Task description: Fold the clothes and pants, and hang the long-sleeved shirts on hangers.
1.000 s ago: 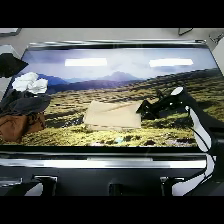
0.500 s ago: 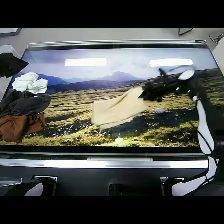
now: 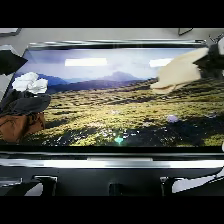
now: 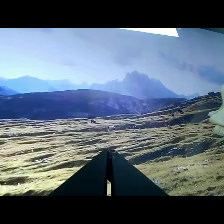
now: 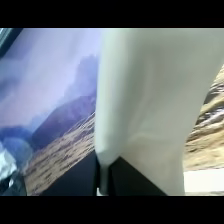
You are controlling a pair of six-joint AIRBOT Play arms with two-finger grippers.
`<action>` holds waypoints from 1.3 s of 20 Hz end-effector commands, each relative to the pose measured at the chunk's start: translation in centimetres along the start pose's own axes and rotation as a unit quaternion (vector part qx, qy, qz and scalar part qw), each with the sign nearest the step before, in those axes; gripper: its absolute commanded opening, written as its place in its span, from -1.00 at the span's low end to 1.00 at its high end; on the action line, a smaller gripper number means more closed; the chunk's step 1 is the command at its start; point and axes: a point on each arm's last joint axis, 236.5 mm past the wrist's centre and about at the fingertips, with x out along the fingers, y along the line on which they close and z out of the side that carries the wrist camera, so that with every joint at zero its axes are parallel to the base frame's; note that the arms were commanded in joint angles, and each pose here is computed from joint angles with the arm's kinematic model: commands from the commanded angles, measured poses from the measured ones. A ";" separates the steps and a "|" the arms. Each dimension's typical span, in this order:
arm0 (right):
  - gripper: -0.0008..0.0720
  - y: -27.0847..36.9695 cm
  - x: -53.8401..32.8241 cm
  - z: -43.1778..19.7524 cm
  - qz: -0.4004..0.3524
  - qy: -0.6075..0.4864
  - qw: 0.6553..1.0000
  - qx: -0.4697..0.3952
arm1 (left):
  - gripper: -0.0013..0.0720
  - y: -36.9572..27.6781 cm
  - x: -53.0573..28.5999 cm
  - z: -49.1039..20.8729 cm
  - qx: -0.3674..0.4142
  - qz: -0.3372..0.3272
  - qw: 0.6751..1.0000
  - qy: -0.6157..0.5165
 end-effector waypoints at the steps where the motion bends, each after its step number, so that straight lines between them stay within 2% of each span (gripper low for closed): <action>1: -0.88 -12.0 -5.8 3.6 -0.051 -0.056 0.991 0.109 | -0.90 -0.6 0.0 0.1 -0.007 -0.013 1.000 -0.001; 3: -0.88 -18.8 -8.2 2.0 -0.099 -0.031 0.981 0.162 | -0.90 -0.6 0.0 0.1 -0.007 -0.013 1.000 -0.001; 6: -0.88 -27.6 -13.5 -1.5 -0.210 -0.008 0.953 0.221 | -0.90 -0.6 0.0 0.1 -0.008 -0.013 1.000 -0.001; 10: -0.88 -33.5 -19.1 -6.0 -0.291 0.013 0.913 0.287 | -0.89 -0.3 0.5 -0.1 -0.036 -0.012 0.999 0.004; 14: -0.88 -35.8 -18.8 -12.8 -0.328 0.067 0.873 0.354 | -0.89 -0.1 1.0 -0.3 -0.038 -0.012 0.999 0.010; 17: -0.88 -36.2 -17.5 -16.7 -0.343 0.069 0.862 0.366 | -0.89 -0.7 1.4 -0.6 -0.034 -0.018 0.999 0.016; 19: -0.88 -37.0 -17.9 -19.9 -0.379 0.082 0.846 0.366 | -0.89 -1.4 1.6 -0.8 -0.028 -0.024 0.999 0.019; 21: -0.88 -37.9 -18.4 -21.4 -0.408 0.083 0.836 0.357 | -0.89 -1.8 1.7 -1.0 -0.025 -0.028 0.999 0.021; 26: -0.88 -38.6 -17.7 -22.5 -0.409 0.090 0.836 0.354 | -0.89 -2.0 1.7 -1.0 -0.024 -0.030 0.999 0.022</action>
